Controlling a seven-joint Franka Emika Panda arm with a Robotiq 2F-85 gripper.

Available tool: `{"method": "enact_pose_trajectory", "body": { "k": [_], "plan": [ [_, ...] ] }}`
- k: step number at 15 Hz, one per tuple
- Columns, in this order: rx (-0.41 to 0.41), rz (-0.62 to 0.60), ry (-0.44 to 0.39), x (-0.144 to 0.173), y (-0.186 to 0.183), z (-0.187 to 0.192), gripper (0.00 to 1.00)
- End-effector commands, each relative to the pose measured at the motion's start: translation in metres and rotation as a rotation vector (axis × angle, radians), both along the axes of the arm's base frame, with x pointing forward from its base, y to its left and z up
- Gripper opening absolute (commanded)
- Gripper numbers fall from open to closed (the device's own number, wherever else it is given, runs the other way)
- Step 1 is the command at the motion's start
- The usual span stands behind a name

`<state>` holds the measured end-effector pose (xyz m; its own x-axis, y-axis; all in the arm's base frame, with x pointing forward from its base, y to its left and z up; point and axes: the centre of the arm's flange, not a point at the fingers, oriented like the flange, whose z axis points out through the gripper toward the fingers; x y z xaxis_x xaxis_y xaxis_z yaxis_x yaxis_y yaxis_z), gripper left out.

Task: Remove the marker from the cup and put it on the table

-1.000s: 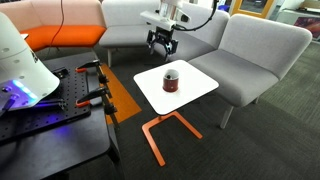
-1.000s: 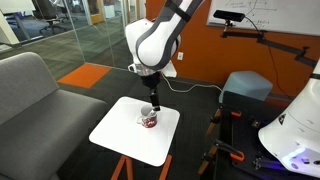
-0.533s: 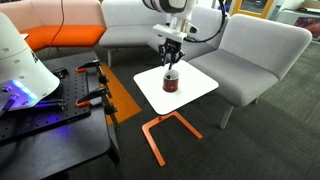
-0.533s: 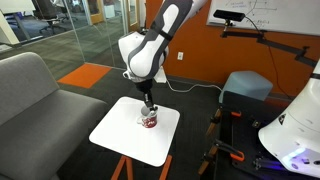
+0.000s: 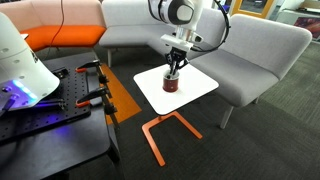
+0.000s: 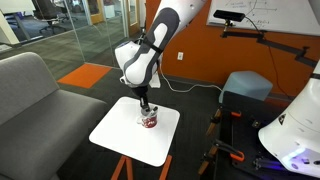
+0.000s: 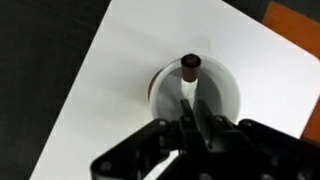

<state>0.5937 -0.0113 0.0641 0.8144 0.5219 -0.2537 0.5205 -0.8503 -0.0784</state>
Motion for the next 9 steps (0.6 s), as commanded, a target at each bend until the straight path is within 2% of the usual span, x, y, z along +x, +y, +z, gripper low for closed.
{"method": "enact_pose_trajectory", "body": {
  "k": [1, 2, 7, 9],
  "plan": [
    [-0.012, -0.001, 0.015, 0.0109, -0.0025, -0.008, 0.29],
    [-0.009, 0.0, 0.019, 0.0118, -0.0029, -0.0099, 0.31],
    [0.0, 0.001, 0.038, 0.0119, -0.0045, -0.0169, 0.24],
    [0.012, -0.003, 0.066, 0.009, -0.0046, -0.0156, 0.33]
  ]
}}
